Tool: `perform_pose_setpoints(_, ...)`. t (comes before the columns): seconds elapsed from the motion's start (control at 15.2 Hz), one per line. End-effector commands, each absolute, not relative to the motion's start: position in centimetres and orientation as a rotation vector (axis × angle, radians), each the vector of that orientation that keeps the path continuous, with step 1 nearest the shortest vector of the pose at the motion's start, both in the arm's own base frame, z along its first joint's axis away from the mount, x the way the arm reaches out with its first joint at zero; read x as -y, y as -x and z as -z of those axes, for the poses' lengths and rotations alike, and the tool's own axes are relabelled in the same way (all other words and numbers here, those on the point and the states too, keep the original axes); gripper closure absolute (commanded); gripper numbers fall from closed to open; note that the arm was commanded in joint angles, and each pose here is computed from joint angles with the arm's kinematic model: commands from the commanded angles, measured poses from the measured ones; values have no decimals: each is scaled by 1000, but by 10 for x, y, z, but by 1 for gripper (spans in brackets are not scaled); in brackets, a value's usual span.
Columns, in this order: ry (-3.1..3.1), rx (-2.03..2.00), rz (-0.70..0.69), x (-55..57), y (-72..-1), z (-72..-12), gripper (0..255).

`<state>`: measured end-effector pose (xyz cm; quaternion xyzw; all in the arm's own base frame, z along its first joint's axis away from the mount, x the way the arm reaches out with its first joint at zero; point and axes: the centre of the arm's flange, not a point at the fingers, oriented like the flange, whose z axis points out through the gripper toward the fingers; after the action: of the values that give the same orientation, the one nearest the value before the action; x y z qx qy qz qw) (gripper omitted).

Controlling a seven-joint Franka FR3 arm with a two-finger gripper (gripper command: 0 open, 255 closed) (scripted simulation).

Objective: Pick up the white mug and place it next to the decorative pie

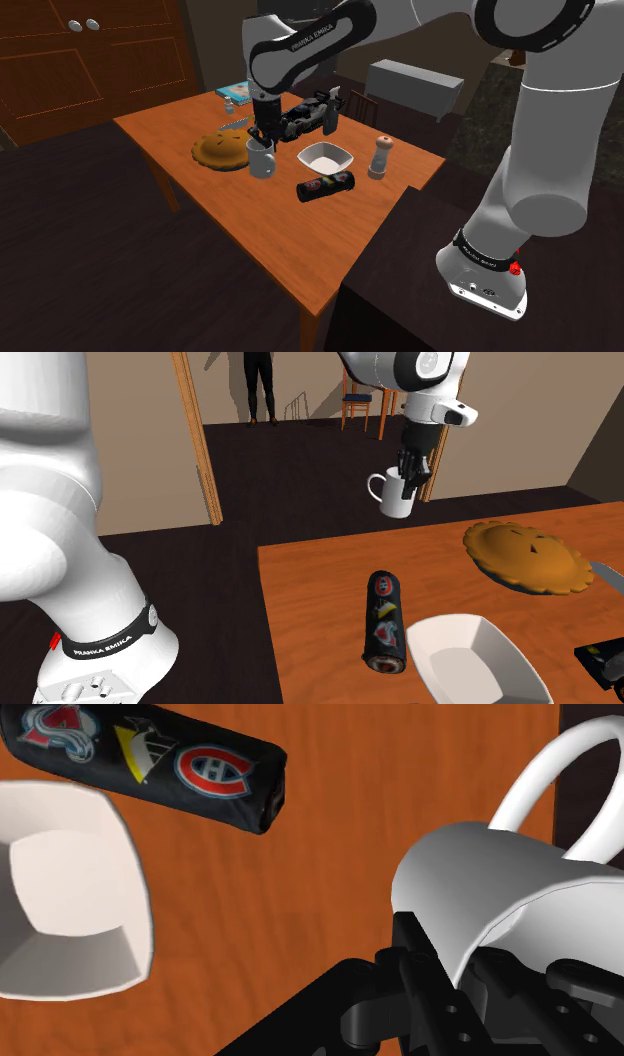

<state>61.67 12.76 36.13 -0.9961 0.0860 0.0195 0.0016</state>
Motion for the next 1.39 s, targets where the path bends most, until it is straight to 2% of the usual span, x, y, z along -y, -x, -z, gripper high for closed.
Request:
perform_pose_setpoints(0.0, 3126, -271, -61, -142, -637, -362, 255)
perform_pose_setpoints(0.26, 3126, -271, -61, -177, -681, -362, 255)
perform_pose_setpoints(1.32, 3126, -271, -61, -177, -681, -277, 255)
